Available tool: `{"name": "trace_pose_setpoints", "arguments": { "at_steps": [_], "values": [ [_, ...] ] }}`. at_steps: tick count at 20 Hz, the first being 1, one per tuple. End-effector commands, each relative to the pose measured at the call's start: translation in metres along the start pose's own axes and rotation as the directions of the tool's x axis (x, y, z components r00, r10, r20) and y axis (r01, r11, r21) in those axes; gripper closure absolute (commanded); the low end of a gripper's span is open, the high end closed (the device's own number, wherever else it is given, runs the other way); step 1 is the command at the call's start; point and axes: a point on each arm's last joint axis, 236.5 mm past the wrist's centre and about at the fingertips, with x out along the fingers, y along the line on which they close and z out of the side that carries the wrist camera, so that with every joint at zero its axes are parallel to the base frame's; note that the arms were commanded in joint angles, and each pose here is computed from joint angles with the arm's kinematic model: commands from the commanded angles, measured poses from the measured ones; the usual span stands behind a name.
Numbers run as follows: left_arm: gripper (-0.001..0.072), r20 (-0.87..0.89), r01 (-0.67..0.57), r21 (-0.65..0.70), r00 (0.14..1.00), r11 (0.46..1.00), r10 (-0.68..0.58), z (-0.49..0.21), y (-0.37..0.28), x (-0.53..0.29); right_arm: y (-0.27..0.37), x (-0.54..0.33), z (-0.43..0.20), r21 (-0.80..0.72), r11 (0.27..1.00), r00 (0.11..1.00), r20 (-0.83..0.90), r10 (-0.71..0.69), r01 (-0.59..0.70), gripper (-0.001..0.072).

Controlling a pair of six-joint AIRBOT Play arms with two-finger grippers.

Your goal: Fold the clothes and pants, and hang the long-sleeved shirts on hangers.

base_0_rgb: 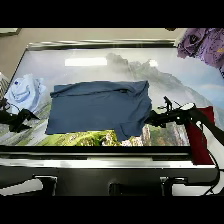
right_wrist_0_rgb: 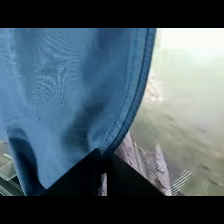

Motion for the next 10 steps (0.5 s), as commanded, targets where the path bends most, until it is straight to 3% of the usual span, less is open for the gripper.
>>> {"name": "trace_pose_setpoints", "arguments": {
  "at_steps": [1,10],
  "values": [
    [0.0030,0.039,0.186,0.002,0.982,0.982,-0.186,-0.009,-0.005,0.015,0.010,-0.001,0.001,0.012,0.999,0.999,0.006,0.036,-0.036,0.0681],
    [0.0030,-0.054,0.221,-0.016,0.974,0.975,-0.221,-0.029,-0.002,0.044,0.019,-0.002,-0.007,0.021,0.997,0.997,-0.029,0.073,-0.072,0.0681]
  ]
}}
